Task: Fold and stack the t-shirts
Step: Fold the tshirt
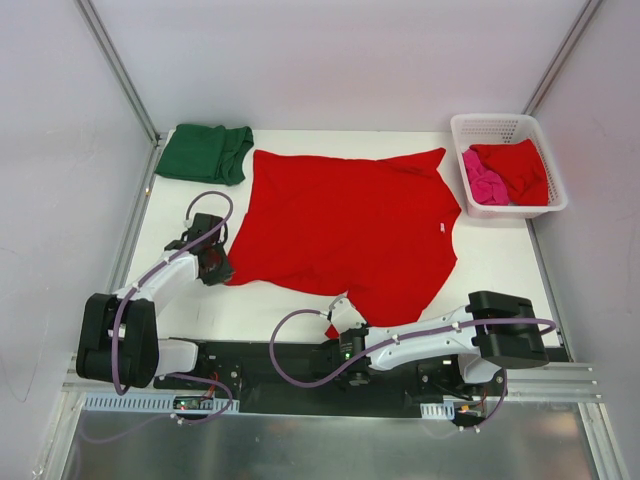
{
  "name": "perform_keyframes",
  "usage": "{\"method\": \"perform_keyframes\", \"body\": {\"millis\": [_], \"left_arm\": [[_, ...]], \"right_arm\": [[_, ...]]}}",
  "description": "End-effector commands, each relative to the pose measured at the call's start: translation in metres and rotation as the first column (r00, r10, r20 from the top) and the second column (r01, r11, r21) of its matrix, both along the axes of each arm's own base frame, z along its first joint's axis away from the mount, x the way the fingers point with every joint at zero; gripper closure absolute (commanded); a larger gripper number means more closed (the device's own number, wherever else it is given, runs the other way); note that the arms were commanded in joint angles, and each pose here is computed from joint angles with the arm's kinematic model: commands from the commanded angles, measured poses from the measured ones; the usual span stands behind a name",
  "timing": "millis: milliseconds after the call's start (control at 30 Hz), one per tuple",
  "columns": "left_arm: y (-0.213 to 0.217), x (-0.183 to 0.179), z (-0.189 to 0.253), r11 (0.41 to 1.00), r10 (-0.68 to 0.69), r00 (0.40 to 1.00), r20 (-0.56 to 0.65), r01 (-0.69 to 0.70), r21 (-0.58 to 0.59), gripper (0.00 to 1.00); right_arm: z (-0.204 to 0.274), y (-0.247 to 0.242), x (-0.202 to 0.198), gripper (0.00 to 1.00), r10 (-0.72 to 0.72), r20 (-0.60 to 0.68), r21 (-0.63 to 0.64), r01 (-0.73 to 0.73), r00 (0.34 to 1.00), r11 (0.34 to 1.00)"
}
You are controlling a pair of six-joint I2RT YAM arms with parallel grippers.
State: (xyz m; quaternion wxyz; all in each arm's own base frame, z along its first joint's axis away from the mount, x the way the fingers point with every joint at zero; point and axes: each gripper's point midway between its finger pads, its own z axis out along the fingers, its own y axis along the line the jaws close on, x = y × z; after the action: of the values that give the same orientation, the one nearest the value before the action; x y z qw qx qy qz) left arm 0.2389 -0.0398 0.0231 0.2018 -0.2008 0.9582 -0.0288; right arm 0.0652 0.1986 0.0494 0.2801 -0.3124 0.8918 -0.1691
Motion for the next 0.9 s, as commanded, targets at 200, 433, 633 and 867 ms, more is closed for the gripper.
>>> {"method": "perform_keyframes", "body": {"millis": [200,433,633,867], "left_arm": [[0.002,0.004,0.003,1.0,0.012,1.0,-0.006,-0.012,-0.009,1.0],[-0.001,0.007,0.012,1.0,0.004,1.0,0.03,-0.004,-0.028,1.0],[-0.007,0.017,0.039,0.998,-0.006,0.993,0.116,0.013,-0.059,1.0],[-0.006,0.029,0.073,0.999,-0.017,0.986,0.168,0.025,-0.048,1.0]], "right_arm": [[0.009,-0.003,0.003,0.99,-0.015,0.017,0.012,0.014,1.0,1.0],[0.018,-0.009,0.008,0.99,-0.041,0.056,0.019,0.04,0.998,0.999],[0.039,-0.016,0.019,0.99,-0.095,0.101,0.078,0.088,0.99,0.993],[0.072,-0.028,0.038,0.99,-0.157,0.165,0.117,0.139,0.974,0.983]]}}
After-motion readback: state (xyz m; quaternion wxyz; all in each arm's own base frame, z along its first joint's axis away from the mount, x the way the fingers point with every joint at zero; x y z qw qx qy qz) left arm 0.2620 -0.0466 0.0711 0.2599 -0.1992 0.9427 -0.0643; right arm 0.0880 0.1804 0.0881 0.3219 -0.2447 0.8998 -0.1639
